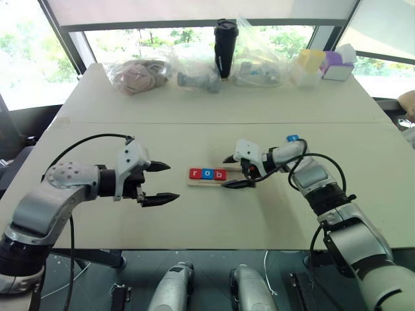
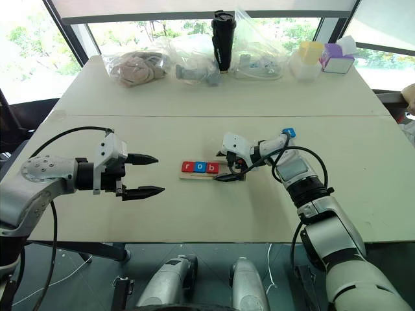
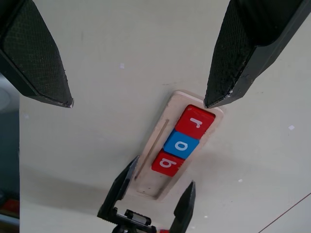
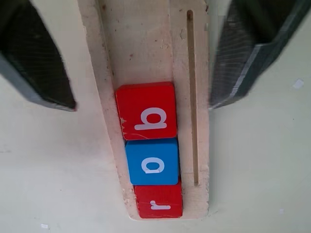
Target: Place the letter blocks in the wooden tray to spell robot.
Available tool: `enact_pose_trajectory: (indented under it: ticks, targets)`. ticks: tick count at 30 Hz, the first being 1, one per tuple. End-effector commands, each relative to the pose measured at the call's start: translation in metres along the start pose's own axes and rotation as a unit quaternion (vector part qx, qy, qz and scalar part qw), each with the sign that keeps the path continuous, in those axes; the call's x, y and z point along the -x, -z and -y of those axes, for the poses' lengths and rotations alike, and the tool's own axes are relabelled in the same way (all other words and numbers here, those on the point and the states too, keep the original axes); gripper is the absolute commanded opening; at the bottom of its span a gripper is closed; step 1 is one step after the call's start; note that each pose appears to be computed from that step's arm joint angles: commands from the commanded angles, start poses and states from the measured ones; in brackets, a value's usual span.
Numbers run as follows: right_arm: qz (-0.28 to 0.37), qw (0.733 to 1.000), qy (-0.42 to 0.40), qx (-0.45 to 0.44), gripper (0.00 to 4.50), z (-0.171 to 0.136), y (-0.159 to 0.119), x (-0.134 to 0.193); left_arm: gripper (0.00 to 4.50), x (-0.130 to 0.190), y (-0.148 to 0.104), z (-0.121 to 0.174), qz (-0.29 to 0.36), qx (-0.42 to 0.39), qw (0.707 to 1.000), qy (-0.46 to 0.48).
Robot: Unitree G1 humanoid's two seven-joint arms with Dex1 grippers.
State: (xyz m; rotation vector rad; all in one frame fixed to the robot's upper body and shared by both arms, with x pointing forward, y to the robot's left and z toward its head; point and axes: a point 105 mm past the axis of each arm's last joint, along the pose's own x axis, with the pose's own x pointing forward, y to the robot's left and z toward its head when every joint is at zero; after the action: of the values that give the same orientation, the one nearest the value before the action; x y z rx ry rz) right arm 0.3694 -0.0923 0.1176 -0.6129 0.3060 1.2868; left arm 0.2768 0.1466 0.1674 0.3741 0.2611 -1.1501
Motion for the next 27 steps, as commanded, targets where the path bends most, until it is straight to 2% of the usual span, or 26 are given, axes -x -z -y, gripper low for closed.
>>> enact_pose_trajectory:
  ticks: [1,4,8,10,13,16,18,22,27]
  targets:
    - [0.065,0.996,0.043,0.031,4.46,0.017,-0.042,0.019,4.5,0.002,-0.013,0.001,0.017,-0.026,1.0,-0.004]
    - [0.119,0.988,0.097,0.027,4.46,0.031,-0.068,0.041,4.5,0.003,-0.013,0.001,0.017,-0.025,1.0,-0.004]
    - [0.159,0.975,0.153,0.006,4.46,0.042,-0.08,0.061,4.5,0.002,-0.013,0.001,0.018,-0.026,0.999,-0.003]
    - [0.171,0.963,0.208,-0.021,4.46,0.051,-0.078,0.077,4.5,0.002,-0.014,0.001,0.02,-0.026,0.999,-0.003]
    - [0.12,0.914,0.355,-0.155,4.46,0.058,-0.024,0.105,4.5,0.004,-0.023,0.002,0.042,-0.024,0.999,-0.001]
    - [0.063,0.868,0.412,-0.272,4.46,0.047,0.016,0.106,4.5,0.004,-0.025,0.003,0.044,-0.025,0.999,0.003]
    - [0.053,0.84,0.425,-0.333,4.46,0.036,0.032,0.102,4.5,0.002,-0.025,0.001,0.045,-0.026,0.999,0.004]
    - [0.001,0.823,0.465,-0.326,4.46,0.033,0.052,0.105,4.5,-0.001,-0.024,0.0,0.044,-0.025,0.999,0.011]
    - [-0.011,0.81,0.473,-0.346,4.46,0.036,0.064,0.102,4.5,-0.006,-0.022,-0.005,0.035,-0.031,0.999,0.009]
